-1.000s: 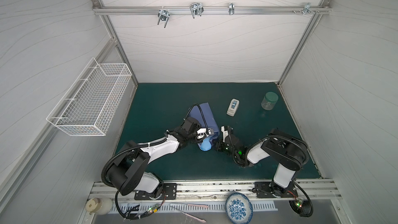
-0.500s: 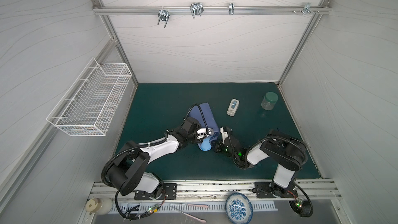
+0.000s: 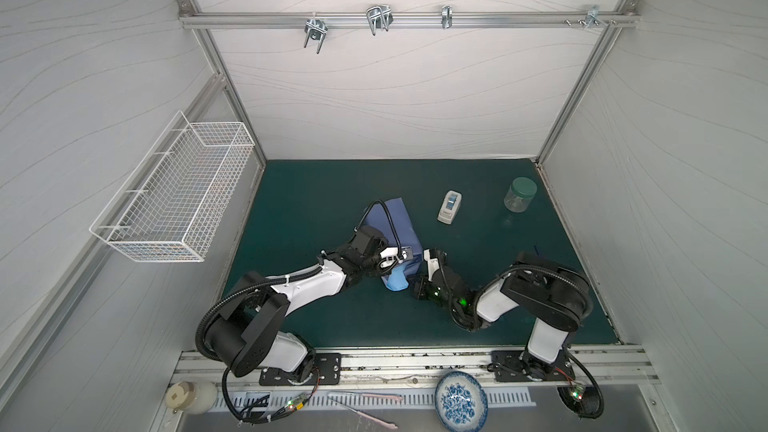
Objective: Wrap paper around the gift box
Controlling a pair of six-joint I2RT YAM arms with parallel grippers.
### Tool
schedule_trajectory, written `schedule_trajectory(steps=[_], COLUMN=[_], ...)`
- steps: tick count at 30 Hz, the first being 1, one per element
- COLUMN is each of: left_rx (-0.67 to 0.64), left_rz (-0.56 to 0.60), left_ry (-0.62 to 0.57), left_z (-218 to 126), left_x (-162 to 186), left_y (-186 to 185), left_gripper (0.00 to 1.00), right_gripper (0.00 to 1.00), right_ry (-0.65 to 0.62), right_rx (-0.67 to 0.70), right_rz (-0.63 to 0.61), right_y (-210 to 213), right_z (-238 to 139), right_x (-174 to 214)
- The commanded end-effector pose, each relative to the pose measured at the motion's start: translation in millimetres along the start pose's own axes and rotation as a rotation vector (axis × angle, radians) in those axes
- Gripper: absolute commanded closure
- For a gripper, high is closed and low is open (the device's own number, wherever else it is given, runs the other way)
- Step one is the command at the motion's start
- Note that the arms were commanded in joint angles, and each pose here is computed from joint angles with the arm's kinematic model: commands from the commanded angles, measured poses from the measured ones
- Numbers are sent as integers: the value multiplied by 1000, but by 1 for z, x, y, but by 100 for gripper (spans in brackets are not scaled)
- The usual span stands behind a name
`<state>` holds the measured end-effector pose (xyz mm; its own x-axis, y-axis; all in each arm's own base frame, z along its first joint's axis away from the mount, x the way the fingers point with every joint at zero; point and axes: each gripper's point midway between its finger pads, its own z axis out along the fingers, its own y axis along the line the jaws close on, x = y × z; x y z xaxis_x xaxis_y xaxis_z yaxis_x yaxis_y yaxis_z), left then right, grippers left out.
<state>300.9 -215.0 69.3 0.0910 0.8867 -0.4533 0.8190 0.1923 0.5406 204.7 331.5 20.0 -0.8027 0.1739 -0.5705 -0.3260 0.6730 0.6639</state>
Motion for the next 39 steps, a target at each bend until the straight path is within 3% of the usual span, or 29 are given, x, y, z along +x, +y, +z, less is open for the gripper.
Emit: schedule_trajectory(steps=[1,13,25,39], left_rx=[90,89,88,93], left_rz=[-8,-8,-8,-12], left_ry=[80,82,83,86], left_z=[2,2,2,3], left_x=[19,19,20,20], left_y=[-22,-22,-22,-22], left_gripper=[33,34,34,34], right_gripper=[92,92,90,91], right_ry=[80,72,22,58], right_rx=[87,43,-2,-64], right_rz=[-1,-40,-88,-47], right_y=[-24,-10,-5,3], right_z=[-8,-14,-56,-9], right_x=[31,31,-32,-37])
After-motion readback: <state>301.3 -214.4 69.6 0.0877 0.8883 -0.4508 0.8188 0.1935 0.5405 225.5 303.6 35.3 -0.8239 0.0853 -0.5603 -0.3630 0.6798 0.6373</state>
